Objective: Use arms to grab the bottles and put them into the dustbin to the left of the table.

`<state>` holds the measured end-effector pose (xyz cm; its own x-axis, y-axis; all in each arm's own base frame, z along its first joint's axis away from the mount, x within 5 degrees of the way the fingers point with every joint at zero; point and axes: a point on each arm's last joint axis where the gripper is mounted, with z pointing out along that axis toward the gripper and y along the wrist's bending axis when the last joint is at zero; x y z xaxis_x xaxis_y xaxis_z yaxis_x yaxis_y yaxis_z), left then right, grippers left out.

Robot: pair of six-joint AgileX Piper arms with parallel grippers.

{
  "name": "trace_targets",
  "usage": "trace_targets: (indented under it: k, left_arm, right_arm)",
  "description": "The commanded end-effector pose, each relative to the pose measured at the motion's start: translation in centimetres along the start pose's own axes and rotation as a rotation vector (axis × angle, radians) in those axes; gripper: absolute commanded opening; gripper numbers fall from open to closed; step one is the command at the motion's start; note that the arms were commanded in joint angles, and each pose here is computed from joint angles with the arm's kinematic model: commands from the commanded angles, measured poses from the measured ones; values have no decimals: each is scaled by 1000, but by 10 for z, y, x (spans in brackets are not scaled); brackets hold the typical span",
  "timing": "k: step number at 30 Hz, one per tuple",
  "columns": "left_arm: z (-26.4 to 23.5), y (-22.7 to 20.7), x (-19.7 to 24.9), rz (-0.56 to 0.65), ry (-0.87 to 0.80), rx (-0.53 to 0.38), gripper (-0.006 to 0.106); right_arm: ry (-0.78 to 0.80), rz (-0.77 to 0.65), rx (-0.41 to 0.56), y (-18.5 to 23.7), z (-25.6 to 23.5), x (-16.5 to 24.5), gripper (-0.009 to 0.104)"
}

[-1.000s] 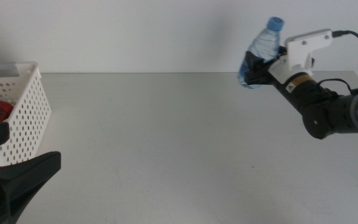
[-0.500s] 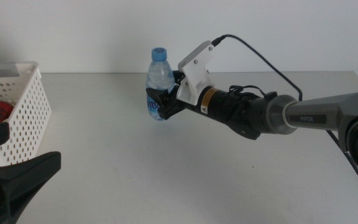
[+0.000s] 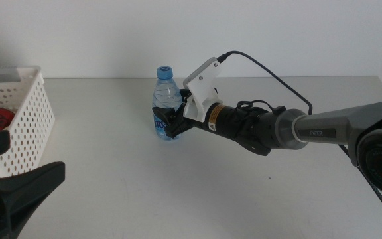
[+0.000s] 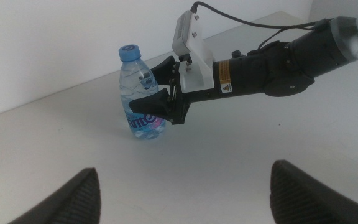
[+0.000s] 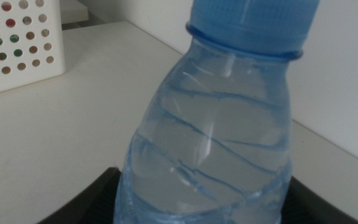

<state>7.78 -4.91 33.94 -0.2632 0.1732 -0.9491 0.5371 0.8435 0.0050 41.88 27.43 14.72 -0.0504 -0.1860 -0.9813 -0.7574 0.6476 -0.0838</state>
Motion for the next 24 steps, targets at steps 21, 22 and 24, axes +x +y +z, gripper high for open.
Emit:
trace_targets:
  k: [21, 22, 24]
  left_arm:
    - [-3, 0, -14, -20, -93, 5, 94]
    - [-3, 0, -14, -20, -93, 5, 94]
    - [-3, 0, -14, -20, -93, 5, 94]
  right_arm:
    - [-86, 112, -70, 20, -104, -86, 73]
    - [-91, 114, -72, 22, -113, -92, 73]
    - [-93, 118, -82, 27, -130, -101, 73]
